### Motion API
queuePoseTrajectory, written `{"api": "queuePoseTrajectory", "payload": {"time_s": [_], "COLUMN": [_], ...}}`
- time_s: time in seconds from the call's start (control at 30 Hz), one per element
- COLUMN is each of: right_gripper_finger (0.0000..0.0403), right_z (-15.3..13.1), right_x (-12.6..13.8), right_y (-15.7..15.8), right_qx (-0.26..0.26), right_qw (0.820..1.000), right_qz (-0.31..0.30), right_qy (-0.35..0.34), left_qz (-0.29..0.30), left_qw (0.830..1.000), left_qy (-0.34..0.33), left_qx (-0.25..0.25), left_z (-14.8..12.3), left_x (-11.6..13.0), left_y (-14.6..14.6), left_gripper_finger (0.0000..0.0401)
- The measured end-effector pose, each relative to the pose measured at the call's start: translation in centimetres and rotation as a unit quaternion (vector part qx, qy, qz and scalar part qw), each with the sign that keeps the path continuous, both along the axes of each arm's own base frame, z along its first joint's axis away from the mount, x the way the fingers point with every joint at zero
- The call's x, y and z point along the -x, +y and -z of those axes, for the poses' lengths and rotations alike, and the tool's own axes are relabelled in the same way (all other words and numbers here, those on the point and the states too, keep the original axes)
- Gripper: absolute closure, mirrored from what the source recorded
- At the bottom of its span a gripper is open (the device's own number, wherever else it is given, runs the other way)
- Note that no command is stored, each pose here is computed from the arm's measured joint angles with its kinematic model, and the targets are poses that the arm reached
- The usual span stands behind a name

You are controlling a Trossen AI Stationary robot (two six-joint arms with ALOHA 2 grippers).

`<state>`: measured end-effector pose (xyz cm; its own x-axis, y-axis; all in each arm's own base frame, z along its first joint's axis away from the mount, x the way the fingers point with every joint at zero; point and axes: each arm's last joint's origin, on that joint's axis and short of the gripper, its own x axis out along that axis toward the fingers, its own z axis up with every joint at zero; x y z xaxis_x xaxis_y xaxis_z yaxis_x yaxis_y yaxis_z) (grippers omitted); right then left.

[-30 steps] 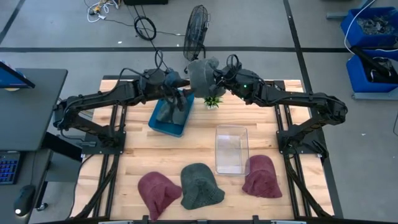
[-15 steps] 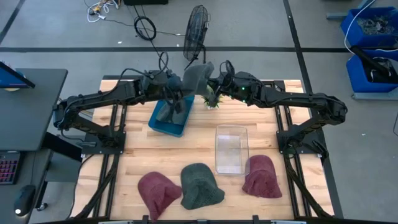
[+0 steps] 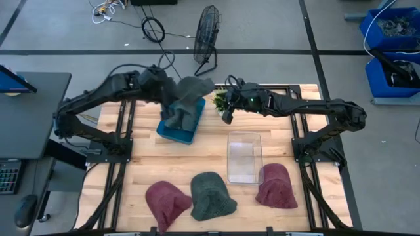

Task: Pick & Place hat
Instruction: Put the top black cap into the blue bin

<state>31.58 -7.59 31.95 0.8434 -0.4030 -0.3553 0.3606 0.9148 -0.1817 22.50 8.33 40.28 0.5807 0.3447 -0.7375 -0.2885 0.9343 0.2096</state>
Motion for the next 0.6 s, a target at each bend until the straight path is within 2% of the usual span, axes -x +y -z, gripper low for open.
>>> {"api": "queuePoseTrajectory", "payload": {"time_s": [0.13, 0.23, 0.33, 0.43, 0.6], "right_gripper_finger": [0.0279, 0.0269, 0.0263, 0.0261, 0.0261], "right_z": [0.0, 0.1, 0.2, 0.3, 0.5], "right_x": [-0.1, -0.1, -0.1, 0.0, 0.1], "right_y": [0.5, 0.6, 0.6, 0.6, 0.6], "right_qx": [0.001, 0.0, -0.001, -0.003, -0.016], "right_qw": [1.0, 1.0, 1.0, 1.0, 1.0], "right_qz": [-0.006, -0.008, -0.007, -0.007, -0.002], "right_qy": [0.001, 0.005, 0.01, 0.018, 0.024], "left_qz": [-0.007, -0.003, 0.068, 0.144, 0.186], "left_qw": [0.998, 0.995, 0.988, 0.975, 0.959], "left_qy": [0.053, 0.092, 0.117, 0.127, 0.174], "left_qx": [0.02, 0.035, 0.067, 0.116, 0.125], "left_z": [-0.9, -0.2, 1.2, 2.8, 5.4], "left_x": [1.8, 2.3, 2.2, 1.7, 0.4], "left_y": [-0.3, -0.3, -0.3, -0.4, 0.3], "left_gripper_finger": [0.0379, 0.0387, 0.039, 0.0386, 0.0381]}}
